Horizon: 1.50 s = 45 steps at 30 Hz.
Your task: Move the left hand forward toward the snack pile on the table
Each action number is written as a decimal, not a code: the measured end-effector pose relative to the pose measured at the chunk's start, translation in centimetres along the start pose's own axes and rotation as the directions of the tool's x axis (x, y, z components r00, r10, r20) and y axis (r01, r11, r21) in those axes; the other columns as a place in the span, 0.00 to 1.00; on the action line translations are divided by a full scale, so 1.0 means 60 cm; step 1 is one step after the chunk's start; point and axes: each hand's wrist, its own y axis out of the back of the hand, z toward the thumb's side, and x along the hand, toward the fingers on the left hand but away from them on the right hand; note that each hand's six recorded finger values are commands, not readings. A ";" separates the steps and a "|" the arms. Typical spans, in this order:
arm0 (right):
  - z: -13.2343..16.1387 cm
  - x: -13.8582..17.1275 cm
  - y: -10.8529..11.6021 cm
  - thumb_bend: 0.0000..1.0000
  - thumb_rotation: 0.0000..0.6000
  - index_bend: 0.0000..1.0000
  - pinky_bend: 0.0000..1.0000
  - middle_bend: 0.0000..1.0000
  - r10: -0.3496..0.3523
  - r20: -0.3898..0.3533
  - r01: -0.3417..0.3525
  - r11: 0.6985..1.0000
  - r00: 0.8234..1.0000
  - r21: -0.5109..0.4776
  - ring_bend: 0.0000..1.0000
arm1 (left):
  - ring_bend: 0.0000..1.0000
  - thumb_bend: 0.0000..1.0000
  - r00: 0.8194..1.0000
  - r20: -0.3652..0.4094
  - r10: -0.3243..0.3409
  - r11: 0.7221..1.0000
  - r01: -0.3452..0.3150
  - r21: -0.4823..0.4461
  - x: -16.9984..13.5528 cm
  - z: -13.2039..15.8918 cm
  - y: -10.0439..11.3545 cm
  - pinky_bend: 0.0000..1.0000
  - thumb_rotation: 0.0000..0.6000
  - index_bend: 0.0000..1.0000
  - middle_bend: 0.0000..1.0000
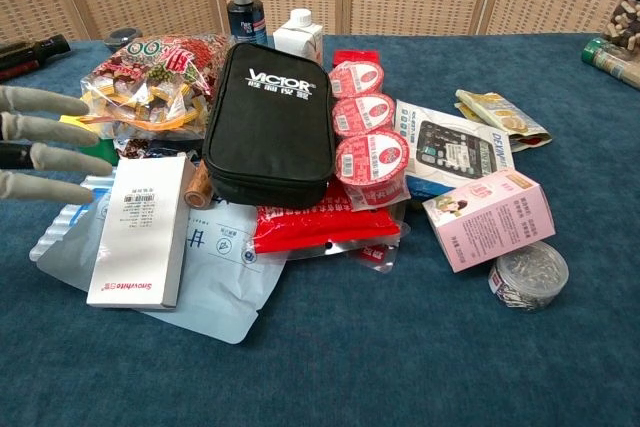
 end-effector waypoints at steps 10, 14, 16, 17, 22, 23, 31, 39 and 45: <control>-0.006 -0.002 0.005 0.00 1.00 0.00 0.00 0.00 -0.007 0.008 0.007 1.000 1.000 -0.018 0.00 | 0.00 0.00 0.998 0.065 -0.027 0.999 0.025 0.027 0.059 0.004 -0.029 0.00 1.00 0.00 0.00; -0.010 -0.002 0.010 0.00 1.00 0.00 0.00 0.00 -0.015 0.013 0.015 0.999 1.000 -0.028 0.00 | 0.00 0.00 0.996 0.076 -0.040 0.999 0.037 0.031 0.083 0.003 -0.031 0.00 1.00 0.00 0.00; -0.012 -0.002 0.011 0.00 1.00 0.00 0.00 0.00 -0.016 0.014 0.016 0.999 1.000 -0.031 0.00 | 0.00 0.00 0.995 0.083 -0.049 0.998 0.046 0.038 0.092 0.001 -0.031 0.00 1.00 0.00 0.00; -0.013 -0.002 0.012 0.00 1.00 0.00 0.00 0.00 -0.017 0.015 0.017 0.999 1.000 -0.034 0.00 | 0.00 0.00 0.995 0.088 -0.056 0.998 0.053 0.044 0.098 0.001 -0.032 0.00 1.00 0.00 0.00; -0.018 -0.002 0.016 0.00 1.00 0.00 0.00 0.00 -0.022 0.022 0.023 0.999 1.000 -0.045 0.00 | 0.00 0.00 0.992 0.095 -0.085 0.995 0.080 0.061 0.119 -0.002 -0.035 0.00 1.00 0.00 0.00; -0.019 -0.002 0.017 0.00 1.00 0.00 0.00 0.00 -0.023 0.023 0.024 0.999 0.999 -0.048 0.00 | 0.00 0.00 0.991 0.098 -0.093 0.994 0.087 0.064 0.124 -0.002 -0.037 0.00 1.00 0.00 0.00; -0.024 -0.003 0.020 0.00 1.00 0.00 0.00 0.00 -0.025 0.028 0.027 0.998 0.999 -0.053 0.00 | 0.00 0.00 0.984 0.122 -0.132 0.989 0.121 0.089 0.149 0.008 -0.052 0.00 1.00 0.00 0.00; -0.027 -0.003 0.022 0.00 1.00 0.00 0.00 0.00 -0.025 0.031 0.027 0.997 0.999 -0.070 0.00 | 0.00 0.00 0.983 0.135 -0.123 0.990 0.112 0.086 0.176 0.011 -0.051 0.10 1.00 0.11 0.01; -0.029 -0.003 0.026 0.00 1.00 0.00 0.00 0.00 -0.030 0.032 0.033 0.996 0.999 -0.080 0.00 | 0.23 0.00 0.976 0.170 -0.138 0.987 0.122 0.101 0.183 0.020 -0.052 0.40 1.00 0.54 0.34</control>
